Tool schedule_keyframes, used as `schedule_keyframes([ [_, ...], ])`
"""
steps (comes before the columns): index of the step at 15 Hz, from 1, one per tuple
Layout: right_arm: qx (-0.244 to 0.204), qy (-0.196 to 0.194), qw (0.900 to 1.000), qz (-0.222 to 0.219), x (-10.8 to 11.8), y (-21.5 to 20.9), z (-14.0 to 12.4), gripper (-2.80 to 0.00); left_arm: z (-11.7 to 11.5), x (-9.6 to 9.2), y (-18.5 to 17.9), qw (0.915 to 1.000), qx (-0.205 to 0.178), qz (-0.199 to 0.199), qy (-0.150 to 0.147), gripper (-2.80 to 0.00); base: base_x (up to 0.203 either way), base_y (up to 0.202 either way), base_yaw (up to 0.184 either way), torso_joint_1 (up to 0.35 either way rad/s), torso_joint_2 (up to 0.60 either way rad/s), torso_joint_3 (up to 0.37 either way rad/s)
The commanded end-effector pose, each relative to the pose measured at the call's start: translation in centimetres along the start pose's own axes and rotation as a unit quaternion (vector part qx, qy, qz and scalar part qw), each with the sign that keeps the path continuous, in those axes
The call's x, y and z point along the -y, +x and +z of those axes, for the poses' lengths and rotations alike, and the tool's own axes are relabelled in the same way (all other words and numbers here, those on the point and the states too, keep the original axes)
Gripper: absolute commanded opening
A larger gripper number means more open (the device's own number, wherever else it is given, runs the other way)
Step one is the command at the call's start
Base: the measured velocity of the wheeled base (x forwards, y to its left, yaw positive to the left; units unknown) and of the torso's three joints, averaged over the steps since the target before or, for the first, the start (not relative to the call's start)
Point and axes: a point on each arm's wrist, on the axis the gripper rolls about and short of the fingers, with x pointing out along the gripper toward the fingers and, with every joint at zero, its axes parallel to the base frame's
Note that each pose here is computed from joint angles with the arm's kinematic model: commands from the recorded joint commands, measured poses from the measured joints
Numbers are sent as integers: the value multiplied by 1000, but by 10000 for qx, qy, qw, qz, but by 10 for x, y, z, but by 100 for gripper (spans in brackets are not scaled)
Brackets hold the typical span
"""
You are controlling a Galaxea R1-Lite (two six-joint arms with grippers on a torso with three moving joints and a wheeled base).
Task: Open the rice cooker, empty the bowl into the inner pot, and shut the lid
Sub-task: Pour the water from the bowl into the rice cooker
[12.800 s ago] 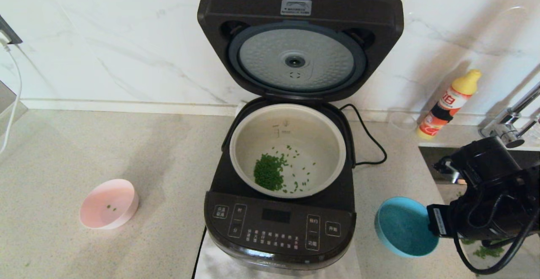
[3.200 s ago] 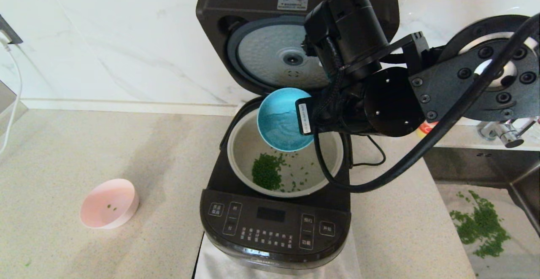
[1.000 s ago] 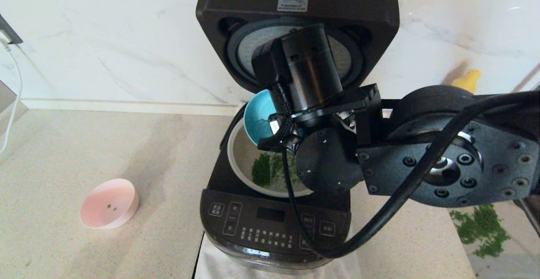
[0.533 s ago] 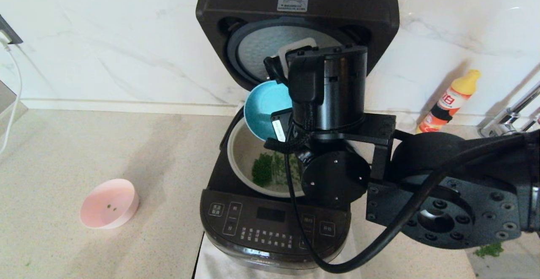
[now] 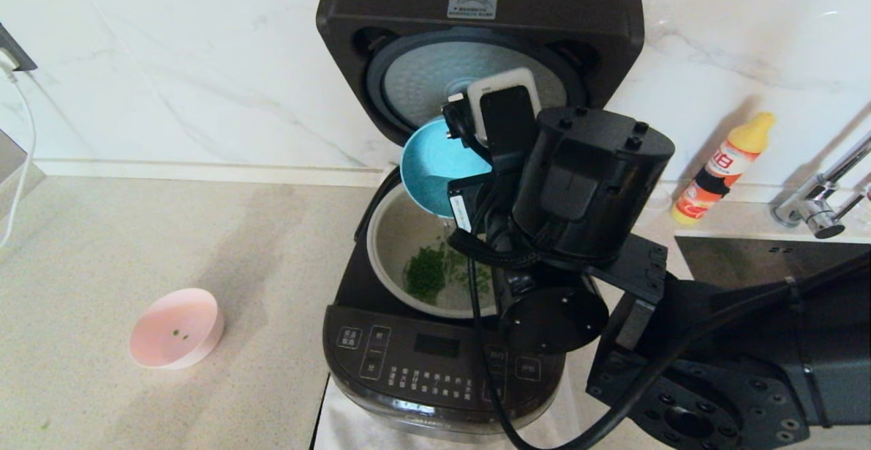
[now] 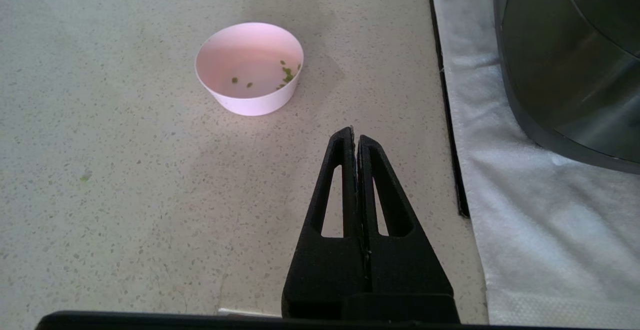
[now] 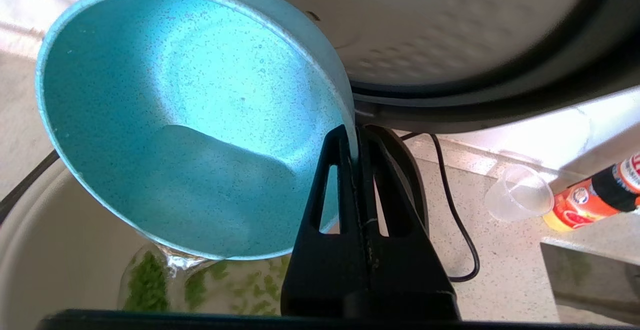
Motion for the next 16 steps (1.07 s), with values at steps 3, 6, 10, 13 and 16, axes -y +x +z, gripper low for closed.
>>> schedule_keyframes([
  [3,128,142,9998,-94,3,1,-9,-280,-2,0,1,10000,-34,6,0,-280,0,0,0,0,0,0],
  [6,256,297,9992,-64,4,-2,-11,-280,-2,0,1,10000,-34,6,0,-280,0,0,0,0,0,0],
  [10,493,492,9976,-49,4,-5,-12,-280,-2,0,1,10000,-34,6,0,-280,0,0,0,0,0,0],
  [13,656,571,9962,48,2,-5,-14,-280,-2,0,1,10000,-34,6,0,-280,0,0,0,0,0,0],
  [16,785,651,9948,56,0,-5,-18,-280,-2,0,1,10000,-34,6,0,-280,0,0,0,0,0,0],
])
